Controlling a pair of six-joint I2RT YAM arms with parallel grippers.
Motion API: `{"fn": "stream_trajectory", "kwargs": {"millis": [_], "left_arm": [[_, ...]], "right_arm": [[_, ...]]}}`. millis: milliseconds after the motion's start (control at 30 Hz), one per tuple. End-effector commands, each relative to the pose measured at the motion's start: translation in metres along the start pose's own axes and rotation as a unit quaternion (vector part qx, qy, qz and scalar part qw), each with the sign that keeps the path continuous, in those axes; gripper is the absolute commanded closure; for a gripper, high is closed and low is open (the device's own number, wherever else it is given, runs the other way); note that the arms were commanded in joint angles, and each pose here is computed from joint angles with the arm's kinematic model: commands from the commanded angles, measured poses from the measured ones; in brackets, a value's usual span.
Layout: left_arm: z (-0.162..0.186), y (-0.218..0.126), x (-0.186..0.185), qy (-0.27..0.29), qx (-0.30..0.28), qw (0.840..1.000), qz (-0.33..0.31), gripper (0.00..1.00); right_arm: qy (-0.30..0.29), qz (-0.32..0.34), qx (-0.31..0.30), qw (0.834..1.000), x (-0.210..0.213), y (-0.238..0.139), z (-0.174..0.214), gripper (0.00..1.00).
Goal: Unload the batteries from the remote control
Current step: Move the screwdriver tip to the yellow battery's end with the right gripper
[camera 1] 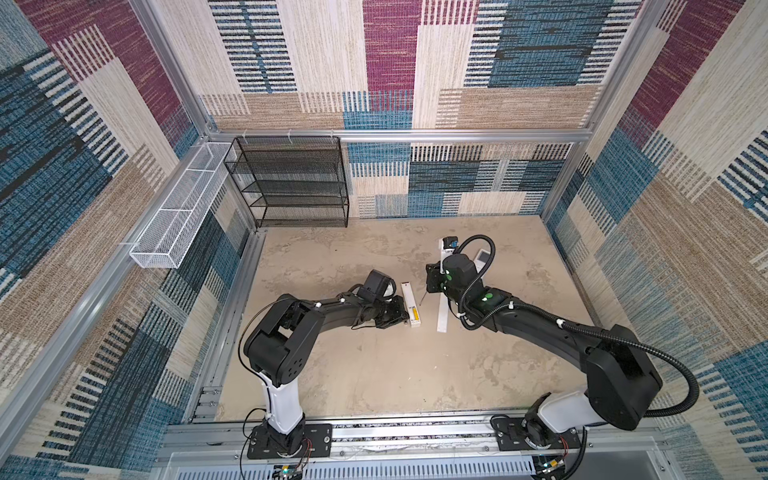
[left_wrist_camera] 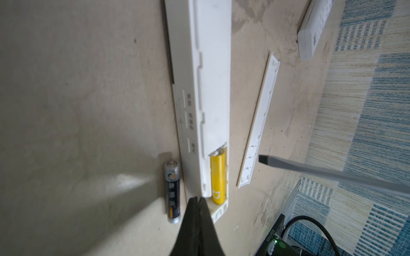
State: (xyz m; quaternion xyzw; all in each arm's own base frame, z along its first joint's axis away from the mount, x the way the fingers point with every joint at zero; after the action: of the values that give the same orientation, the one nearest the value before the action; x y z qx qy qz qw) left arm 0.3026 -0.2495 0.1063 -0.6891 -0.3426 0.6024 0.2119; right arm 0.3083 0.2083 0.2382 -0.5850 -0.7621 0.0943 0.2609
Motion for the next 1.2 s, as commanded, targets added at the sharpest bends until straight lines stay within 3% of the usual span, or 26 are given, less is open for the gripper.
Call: {"fn": "stream_trajectory", "kwargs": {"millis": [0,700,1167], "left_arm": [[-0.005,0.001,-0.006,0.007,-0.010,1.000,0.015,1.00],[-0.005,0.002,-0.005,-0.003,-0.014,1.000,0.011,0.98],[-0.003,0.004,-0.001,-0.008,-0.010,1.000,0.007,0.98]], "right_arm": [[-0.002,0.001,-0.010,1.000,0.001,-0.001,-0.003,1.00],[0.002,-0.026,0.016,1.000,0.011,0.008,0.010,1.00],[-0.029,-0.017,0.007,0.999,0.014,0.008,0.008,1.00]]}}
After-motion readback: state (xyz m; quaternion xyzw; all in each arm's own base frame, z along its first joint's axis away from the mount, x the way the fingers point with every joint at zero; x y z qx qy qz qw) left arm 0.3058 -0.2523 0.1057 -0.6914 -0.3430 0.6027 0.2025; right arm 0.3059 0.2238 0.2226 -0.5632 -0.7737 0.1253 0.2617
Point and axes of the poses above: each gripper's point midway between its finger pads, its own y axis out along the fingers, its own x axis along the line the jaws close on, z = x × y, the point moved 9 cm from there along -y, back along the fingers, and after that the axes turned 3 degrees about y, right-handed, at the moved point
